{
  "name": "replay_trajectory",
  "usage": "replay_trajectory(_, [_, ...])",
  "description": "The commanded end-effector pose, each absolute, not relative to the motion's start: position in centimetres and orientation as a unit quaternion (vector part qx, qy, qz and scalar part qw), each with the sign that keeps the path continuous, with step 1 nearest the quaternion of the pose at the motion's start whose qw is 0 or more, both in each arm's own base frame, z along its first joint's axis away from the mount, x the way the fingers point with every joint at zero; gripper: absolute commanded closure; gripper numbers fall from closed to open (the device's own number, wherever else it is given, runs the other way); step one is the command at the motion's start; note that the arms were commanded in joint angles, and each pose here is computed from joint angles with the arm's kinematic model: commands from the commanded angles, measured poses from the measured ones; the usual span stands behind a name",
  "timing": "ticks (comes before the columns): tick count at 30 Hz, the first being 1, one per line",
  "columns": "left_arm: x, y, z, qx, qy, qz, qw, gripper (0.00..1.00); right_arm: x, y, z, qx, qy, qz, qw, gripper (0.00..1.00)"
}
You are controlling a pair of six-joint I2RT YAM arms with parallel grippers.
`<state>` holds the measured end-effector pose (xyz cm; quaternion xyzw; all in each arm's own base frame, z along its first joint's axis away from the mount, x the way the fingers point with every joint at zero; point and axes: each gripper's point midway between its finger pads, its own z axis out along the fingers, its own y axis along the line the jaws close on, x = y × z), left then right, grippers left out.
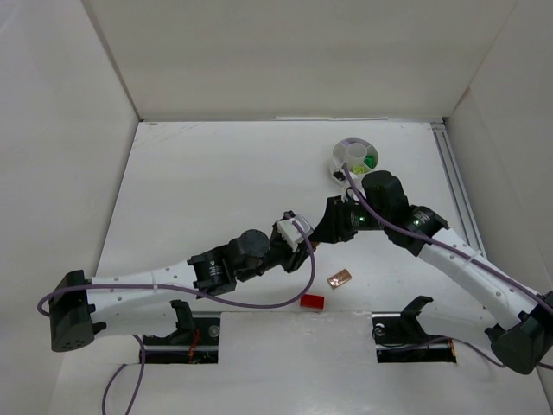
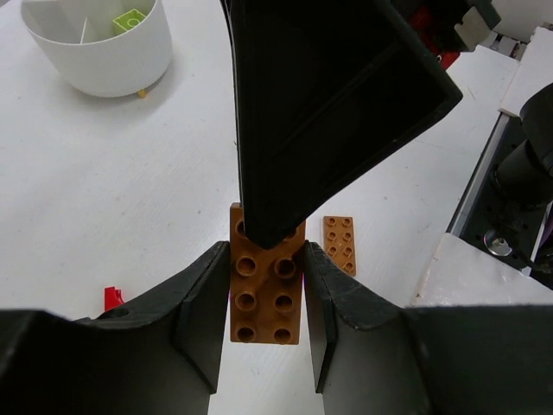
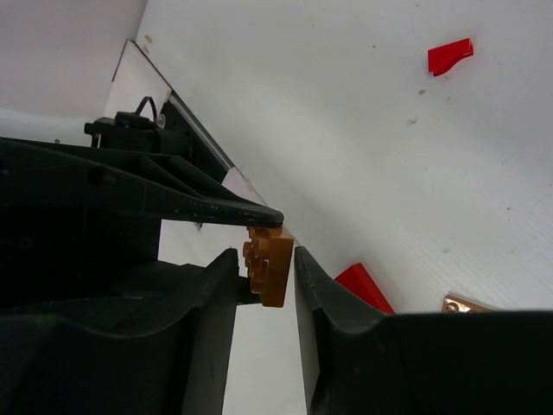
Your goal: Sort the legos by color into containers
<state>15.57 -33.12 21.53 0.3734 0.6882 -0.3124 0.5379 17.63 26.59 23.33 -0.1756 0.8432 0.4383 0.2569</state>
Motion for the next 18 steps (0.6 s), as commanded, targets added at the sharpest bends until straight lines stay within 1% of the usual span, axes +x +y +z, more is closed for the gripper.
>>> replay_trajectory(1, [15.8, -33.4, 23.4, 0.359, 0.668, -0.325, 0.565, 0.79, 17.8, 27.6, 24.5, -0.186, 0.826, 0.460, 0.267, 0.64])
replay_trajectory(4, [15.9, -33.4, 23.7, 0.357, 0.666, -0.327, 0.568, 0.79, 17.8, 27.6, 24.5, -0.189, 0.825, 0.459, 0.269, 0.72])
replay_trajectory(7, [16.0, -33.4, 23.9, 0.352, 0.665, -0.326, 0.573, 0.79, 17.5, 27.2, 24.2, -0.196, 0.831, 0.450, 0.262, 0.73])
replay_trajectory(8, [16.2, -33.3, 23.9, 0.349, 0.666, -0.323, 0.575, 0.79, 17.7, 27.2, 24.1, -0.194, 0.832, 0.446, 0.265, 0.76])
replay_trajectory(9, [16.2, -33.4, 24.2, 0.346, 0.663, -0.326, 0.578, 0.79, 17.7, 27.2, 24.5, -0.195, 0.830, 0.448, 0.269, 0.80])
replay_trajectory(10, [16.3, -33.4, 24.2, 0.349, 0.662, -0.323, 0.580, 0.79, 17.6, 27.2, 24.7, -0.196, 0.828, 0.450, 0.272, 0.92])
replay_trajectory(12, [16.5, -33.4, 24.1, 0.345, 0.664, -0.318, 0.582, 0.78, 17.8, 27.3, 24.9, -0.201, 0.824, 0.451, 0.279, 1.00])
replay_trajectory(16, [16.7, -33.5, 24.2, 0.342, 0.665, -0.315, 0.584, 0.78, 18.1, 27.2, 25.8, -0.208, 0.818, 0.444, 0.302, 1.00])
replay_trajectory(18, [16.7, -33.5, 24.2, 0.342, 0.665, -0.315, 0.584, 0.66, 18.5, 27.1, 26.5, -0.208, 0.816, 0.439, 0.313, 1.00])
